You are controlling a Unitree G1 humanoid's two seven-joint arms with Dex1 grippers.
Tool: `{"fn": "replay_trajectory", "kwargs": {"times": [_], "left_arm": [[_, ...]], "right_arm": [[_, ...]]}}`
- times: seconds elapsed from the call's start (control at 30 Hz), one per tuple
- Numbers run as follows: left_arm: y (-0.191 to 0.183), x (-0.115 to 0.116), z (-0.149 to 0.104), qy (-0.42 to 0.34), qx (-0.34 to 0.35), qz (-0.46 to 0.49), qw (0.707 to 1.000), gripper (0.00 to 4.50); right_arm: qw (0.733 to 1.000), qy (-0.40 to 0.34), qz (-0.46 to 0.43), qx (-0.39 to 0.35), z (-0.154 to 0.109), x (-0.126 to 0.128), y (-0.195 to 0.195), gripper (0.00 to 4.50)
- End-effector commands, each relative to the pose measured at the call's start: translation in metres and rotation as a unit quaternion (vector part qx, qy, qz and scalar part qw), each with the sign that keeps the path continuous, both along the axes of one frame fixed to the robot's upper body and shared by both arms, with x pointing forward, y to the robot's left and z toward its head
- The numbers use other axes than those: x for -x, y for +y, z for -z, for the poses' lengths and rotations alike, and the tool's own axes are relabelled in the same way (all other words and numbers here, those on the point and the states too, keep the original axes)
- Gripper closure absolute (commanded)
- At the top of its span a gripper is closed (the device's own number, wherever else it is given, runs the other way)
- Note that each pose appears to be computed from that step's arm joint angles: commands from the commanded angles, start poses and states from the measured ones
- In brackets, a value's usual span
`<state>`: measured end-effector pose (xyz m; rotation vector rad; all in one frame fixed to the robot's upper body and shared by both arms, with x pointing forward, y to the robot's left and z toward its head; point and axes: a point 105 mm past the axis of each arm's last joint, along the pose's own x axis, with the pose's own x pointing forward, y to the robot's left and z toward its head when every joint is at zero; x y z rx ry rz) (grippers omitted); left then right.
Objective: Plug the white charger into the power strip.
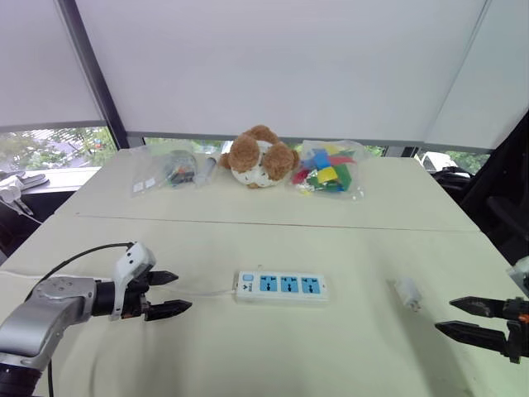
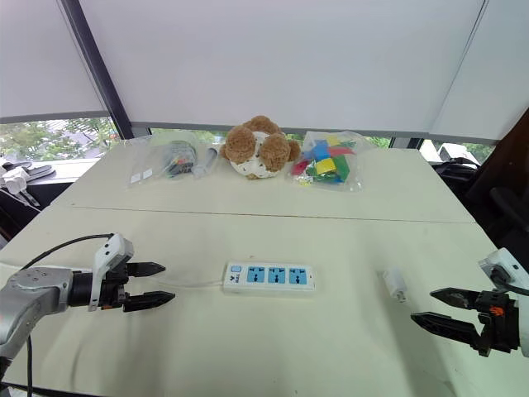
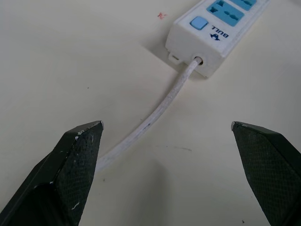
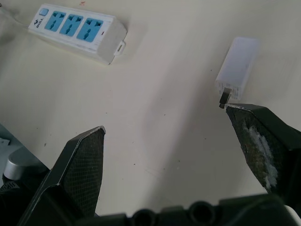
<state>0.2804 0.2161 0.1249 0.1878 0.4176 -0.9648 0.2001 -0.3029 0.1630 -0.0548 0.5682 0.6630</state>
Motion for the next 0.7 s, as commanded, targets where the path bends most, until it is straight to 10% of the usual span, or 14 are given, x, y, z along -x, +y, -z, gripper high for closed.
{"fn": "replay_trajectory", "kwargs": {"times": [0.03,0.7], "left_arm": [[-0.0057,-0.0024,-0.0097,-0.02,0.004,0.012,1.0,0.0],[-0.0055,-0.0113,-0.0121,-0.03,-0.005,0.013,0.999,0.0]], "right_arm": [[1.0,-0.009,-0.004,0.006,-0.0031,-0.0009,0.0025,0.04],[1.0,-0.008,-0.008,0.015,0.0002,-0.0024,0.0069,0.04]]}}
